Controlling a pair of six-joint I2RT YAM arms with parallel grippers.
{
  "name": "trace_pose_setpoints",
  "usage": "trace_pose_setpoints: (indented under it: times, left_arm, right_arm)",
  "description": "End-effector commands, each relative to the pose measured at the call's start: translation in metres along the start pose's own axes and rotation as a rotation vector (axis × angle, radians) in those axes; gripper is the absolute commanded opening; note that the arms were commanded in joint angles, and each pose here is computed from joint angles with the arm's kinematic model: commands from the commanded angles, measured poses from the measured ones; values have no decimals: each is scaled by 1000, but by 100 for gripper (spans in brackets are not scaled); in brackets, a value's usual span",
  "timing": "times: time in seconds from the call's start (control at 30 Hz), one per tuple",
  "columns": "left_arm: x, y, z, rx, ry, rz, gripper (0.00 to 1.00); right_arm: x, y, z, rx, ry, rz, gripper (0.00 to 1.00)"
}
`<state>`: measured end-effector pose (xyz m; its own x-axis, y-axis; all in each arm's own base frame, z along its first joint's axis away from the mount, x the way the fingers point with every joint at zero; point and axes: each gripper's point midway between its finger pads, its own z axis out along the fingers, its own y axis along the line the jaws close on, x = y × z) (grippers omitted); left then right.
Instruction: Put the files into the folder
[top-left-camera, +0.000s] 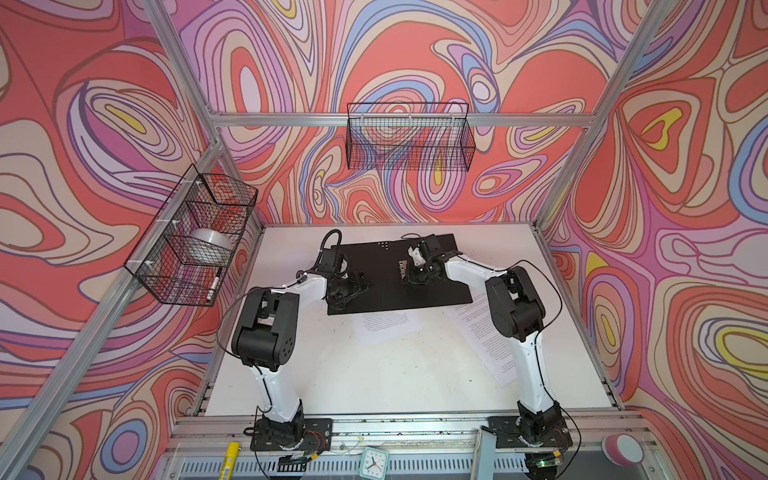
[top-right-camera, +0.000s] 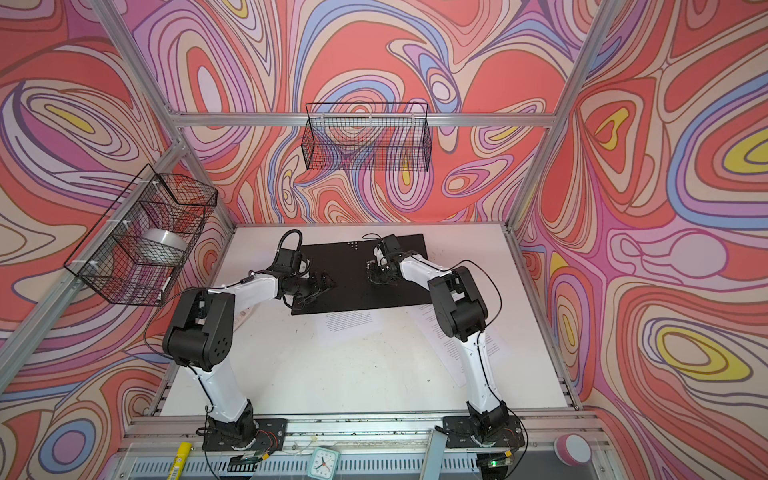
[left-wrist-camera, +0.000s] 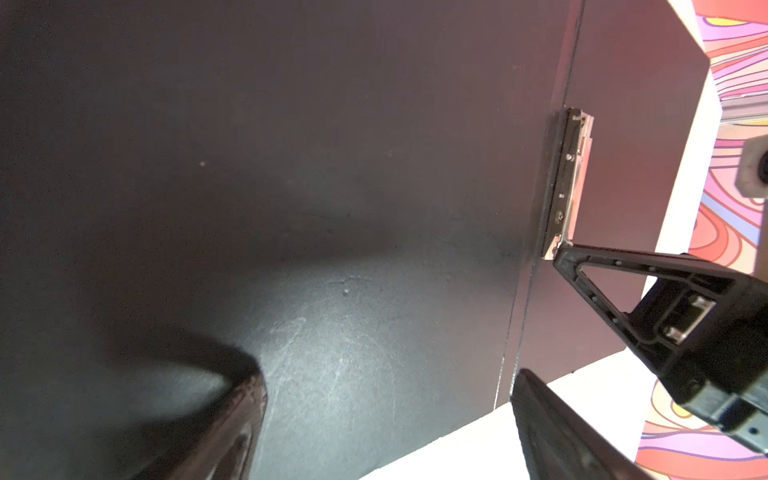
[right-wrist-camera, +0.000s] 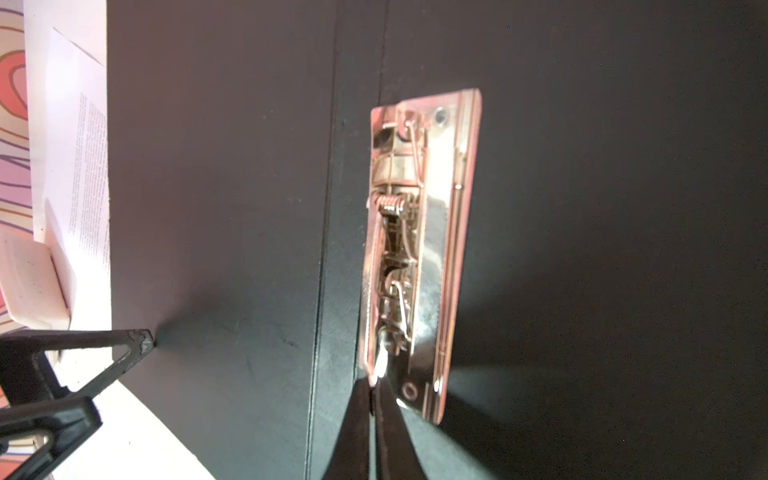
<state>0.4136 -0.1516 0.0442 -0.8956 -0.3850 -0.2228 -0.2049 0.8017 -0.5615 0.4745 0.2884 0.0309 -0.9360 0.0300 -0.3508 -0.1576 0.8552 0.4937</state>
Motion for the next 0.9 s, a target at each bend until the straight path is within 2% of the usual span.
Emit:
trace_pose_setpoints:
  times: [0.0, 0.23, 0.37, 0.47, 0.73, 0.87]
  left_arm:
    - [38, 61, 18, -199, 120, -80, 93]
    - [37, 65, 14, -219, 119, -77, 93]
    - [37, 65, 16, -215, 121, -77, 93]
    - [39, 68, 18, -221, 129, -80, 93]
    - [41, 70, 20, -228, 133, -79, 93]
    - [42, 71, 19, -230, 134, -79, 92]
  right_arm:
    - [30, -65, 12, 252, 56, 86, 0]
    - [50, -96, 10, 377, 66, 120, 0]
    - [58, -107, 15, 405, 64, 147, 0]
    - [47, -93, 7, 341, 23, 149, 0]
    - [4, -12, -25, 10, -15, 162, 1]
    - [-16, 2, -47, -34, -78, 142, 39]
